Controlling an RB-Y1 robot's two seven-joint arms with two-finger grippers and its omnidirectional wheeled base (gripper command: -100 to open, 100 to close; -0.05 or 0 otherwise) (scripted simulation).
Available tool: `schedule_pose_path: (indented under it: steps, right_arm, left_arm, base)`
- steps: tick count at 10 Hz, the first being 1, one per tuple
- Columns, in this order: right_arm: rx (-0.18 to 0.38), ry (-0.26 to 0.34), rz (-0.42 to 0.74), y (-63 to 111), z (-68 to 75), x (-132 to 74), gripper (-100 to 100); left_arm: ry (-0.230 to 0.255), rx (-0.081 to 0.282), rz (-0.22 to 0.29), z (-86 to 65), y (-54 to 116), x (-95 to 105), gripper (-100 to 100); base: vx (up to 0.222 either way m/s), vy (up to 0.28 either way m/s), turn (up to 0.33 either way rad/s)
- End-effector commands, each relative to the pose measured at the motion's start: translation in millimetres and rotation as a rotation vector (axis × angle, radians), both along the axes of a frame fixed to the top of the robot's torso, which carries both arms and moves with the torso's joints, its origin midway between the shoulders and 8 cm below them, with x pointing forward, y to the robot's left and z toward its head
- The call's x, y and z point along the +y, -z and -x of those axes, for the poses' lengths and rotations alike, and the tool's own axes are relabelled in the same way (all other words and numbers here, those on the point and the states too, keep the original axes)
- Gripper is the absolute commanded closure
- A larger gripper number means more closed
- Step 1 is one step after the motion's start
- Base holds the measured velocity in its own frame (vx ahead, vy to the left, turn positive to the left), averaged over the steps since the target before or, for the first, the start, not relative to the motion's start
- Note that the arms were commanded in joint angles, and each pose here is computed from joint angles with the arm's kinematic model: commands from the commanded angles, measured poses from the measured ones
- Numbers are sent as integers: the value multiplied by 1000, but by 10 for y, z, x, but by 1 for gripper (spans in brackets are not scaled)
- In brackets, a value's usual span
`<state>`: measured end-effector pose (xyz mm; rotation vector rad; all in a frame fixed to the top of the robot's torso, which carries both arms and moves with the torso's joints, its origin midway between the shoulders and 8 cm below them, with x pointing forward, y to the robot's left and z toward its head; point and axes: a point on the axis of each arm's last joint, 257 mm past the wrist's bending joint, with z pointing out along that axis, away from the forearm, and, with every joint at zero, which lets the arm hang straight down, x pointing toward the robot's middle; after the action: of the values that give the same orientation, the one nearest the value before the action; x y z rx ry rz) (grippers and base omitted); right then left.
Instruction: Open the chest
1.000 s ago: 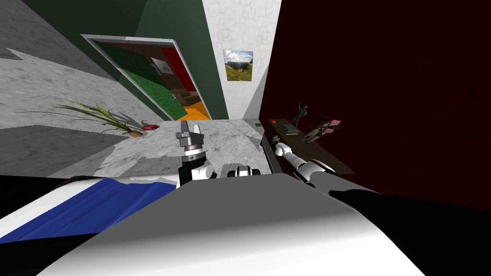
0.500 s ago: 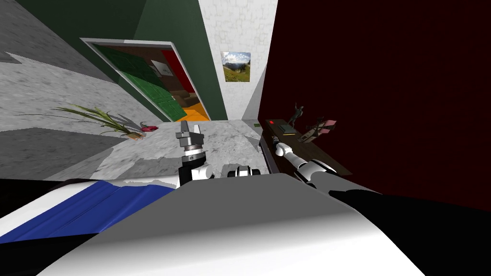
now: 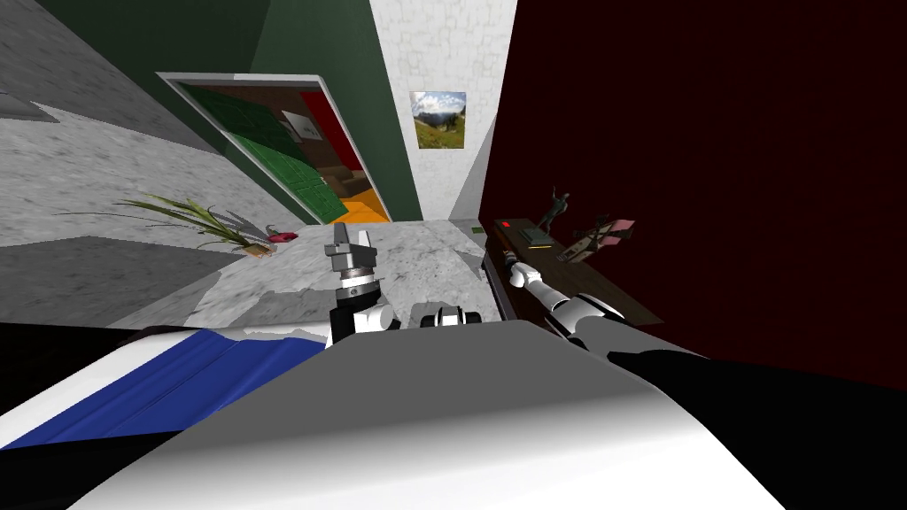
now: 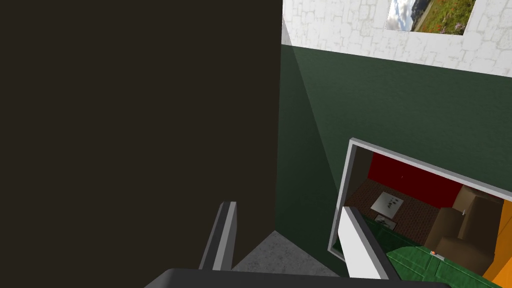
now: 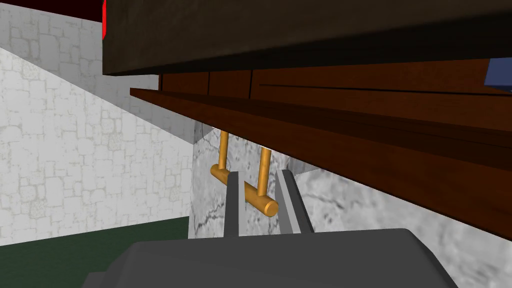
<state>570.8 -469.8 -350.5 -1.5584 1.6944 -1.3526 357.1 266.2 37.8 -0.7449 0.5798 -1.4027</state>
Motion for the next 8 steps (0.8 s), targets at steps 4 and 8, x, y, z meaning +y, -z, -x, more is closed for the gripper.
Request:
schedule_pose_path:
  steps: [4, 8]
  right_arm:
    - [1, 8, -5, 14, -18, 65, 100]
    - [5, 21, -3, -79, -63, -77, -100]
  left_arm:
    - [0, 0, 0, 0, 0, 0, 0]
    - [0, 0, 0, 0, 0, 0, 0]
  base:
    - [-3, 162, 15]
    - [-21, 132, 39]
